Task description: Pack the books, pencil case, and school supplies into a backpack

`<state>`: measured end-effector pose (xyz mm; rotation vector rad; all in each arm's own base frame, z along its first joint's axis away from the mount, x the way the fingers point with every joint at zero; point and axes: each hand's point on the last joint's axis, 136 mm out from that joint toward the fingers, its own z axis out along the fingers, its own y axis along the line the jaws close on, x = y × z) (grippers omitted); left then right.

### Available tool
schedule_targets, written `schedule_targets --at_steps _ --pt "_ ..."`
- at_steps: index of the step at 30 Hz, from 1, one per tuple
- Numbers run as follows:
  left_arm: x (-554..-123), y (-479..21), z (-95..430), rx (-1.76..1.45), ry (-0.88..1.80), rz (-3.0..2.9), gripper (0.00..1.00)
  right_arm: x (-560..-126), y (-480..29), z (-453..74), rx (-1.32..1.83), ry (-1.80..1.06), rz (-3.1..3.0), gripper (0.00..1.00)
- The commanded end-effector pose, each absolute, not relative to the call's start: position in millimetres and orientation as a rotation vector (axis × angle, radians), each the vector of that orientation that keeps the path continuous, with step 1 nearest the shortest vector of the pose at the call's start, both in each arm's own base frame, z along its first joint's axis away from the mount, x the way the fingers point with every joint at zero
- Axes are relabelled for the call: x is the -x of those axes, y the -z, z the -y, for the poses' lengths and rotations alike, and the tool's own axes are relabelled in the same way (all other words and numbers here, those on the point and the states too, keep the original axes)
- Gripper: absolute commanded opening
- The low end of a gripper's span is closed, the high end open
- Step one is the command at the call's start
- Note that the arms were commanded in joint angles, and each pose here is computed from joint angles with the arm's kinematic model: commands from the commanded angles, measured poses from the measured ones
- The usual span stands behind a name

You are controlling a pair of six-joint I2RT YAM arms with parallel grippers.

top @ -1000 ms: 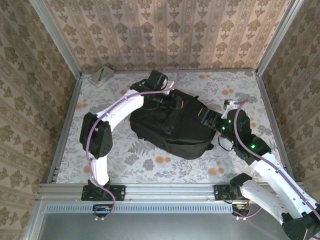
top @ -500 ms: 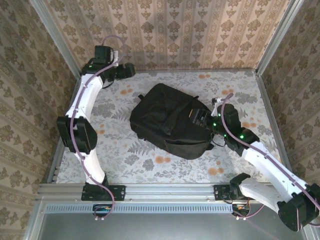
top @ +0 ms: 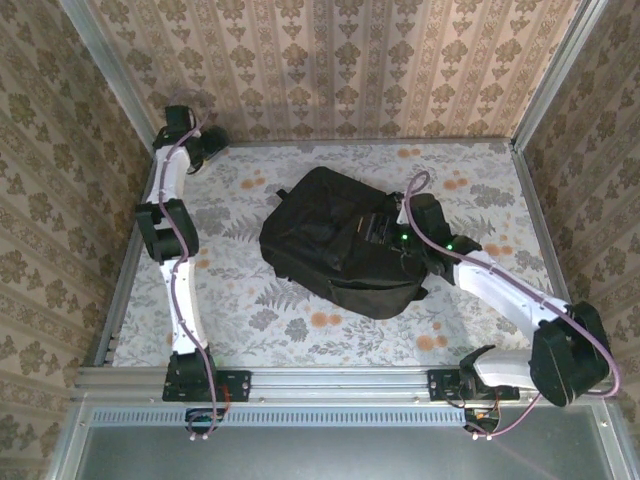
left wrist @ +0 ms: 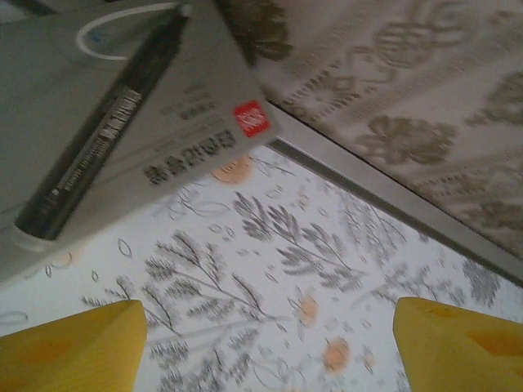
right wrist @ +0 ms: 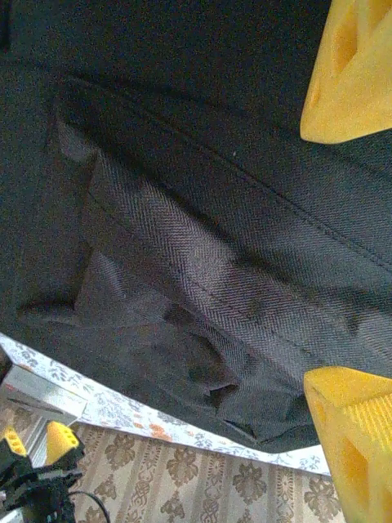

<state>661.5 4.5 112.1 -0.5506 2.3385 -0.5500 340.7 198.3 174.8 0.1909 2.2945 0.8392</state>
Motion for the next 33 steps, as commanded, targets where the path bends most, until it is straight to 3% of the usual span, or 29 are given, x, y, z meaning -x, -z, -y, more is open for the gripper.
schedule_targets --at_steps 1,5,18,33 --pt "-690.5 -145.3 -14.3 0.586 0.676 -2.158 0.8 -346.6 -179.3 -214.6 -0.152 -0.916 -2.286 0.73" --pt "-703.0 -141.3 -14.5 0.599 0.798 -2.106 0.78 -350.3 -160.8 -222.4 -0.148 -0.932 -2.344 0.73" --pt "-706.0 -92.6 -51.7 0.822 0.754 -2.106 0.78 -352.6 -136.3 -229.9 -0.165 -0.961 -2.4 0.73" --pt "-662.5 -46.9 -58.1 1.194 0.802 -2.217 0.82 -347.9 -142.7 -229.1 -0.189 -0.985 -2.383 0.72"
